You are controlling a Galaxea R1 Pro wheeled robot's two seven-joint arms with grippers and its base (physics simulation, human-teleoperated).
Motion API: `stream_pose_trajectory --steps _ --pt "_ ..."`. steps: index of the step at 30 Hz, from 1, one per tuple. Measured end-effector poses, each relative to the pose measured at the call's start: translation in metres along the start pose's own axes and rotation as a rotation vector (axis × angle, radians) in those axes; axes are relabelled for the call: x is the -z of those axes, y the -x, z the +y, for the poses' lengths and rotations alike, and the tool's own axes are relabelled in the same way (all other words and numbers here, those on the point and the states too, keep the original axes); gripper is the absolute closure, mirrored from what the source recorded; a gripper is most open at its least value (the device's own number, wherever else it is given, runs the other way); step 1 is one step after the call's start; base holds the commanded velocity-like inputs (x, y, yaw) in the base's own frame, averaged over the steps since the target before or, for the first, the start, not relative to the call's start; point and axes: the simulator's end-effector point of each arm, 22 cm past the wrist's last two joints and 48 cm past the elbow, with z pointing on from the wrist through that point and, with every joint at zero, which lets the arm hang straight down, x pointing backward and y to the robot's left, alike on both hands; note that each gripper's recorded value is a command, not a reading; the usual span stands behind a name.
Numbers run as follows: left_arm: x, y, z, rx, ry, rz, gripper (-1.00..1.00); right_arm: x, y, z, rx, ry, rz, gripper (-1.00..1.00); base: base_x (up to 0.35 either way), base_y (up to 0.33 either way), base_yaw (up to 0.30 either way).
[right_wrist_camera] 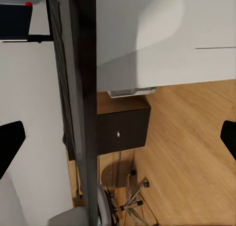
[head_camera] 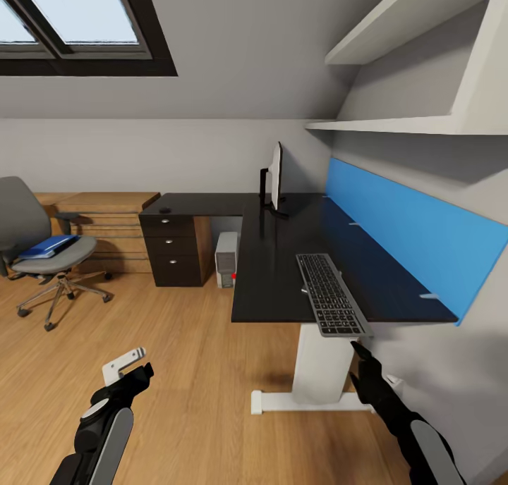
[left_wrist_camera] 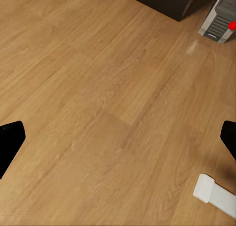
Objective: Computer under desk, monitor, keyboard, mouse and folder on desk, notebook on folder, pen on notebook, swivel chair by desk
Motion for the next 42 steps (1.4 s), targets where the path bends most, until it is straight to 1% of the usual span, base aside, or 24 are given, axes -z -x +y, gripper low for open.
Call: stream_pose_trajectory --steps 5,10,18,32,38,39,42 --pt "-0.0004 -0.0008 0.0001 -0.001 0.0 0.002 -1.0 -0.0001 -0.001 0.0009 -0.012 0.004 0.006 -1.0 0.111 0.0 0.0" --pt "-0.0005 -0.001 0.0003 -0.001 0.001 0.002 -1.0 0.0 -0.0011 0.0008 -0.013 0.004 0.006 -1.0 0.04 0.0 0.0" --pt "-0.0003 -0.0009 0.0003 -0.002 0.001 0.002 -1.0 0.0002 -0.0011 0.001 -0.014 0.005 0.006 -1.0 0.193 0.0 0.0" --pt "-0.0004 -0.001 0.0004 -0.002 0.002 0.002 -1.0 0.0001 -0.0008 0.0007 -0.014 0.004 0.005 -1.0 0.112 0.013 0.0" --pt "-0.0008 -0.0015 0.0006 -0.002 0.002 0.003 -1.0 0.0 -0.0008 0.0004 -0.014 0.003 0.005 -1.0 0.036 0.006 0.0" --pt "-0.0008 -0.0016 0.0006 -0.002 0.003 0.003 -1.0 0.0 -0.0008 0.0004 -0.014 0.003 0.005 1.0 0.011 0.002 0.0" --pt "-0.0008 -0.0015 0.0006 -0.002 0.003 0.003 -1.0 -0.0002 -0.001 0.001 -0.015 0.004 0.005 1.0 0.004 0.001 0.0"
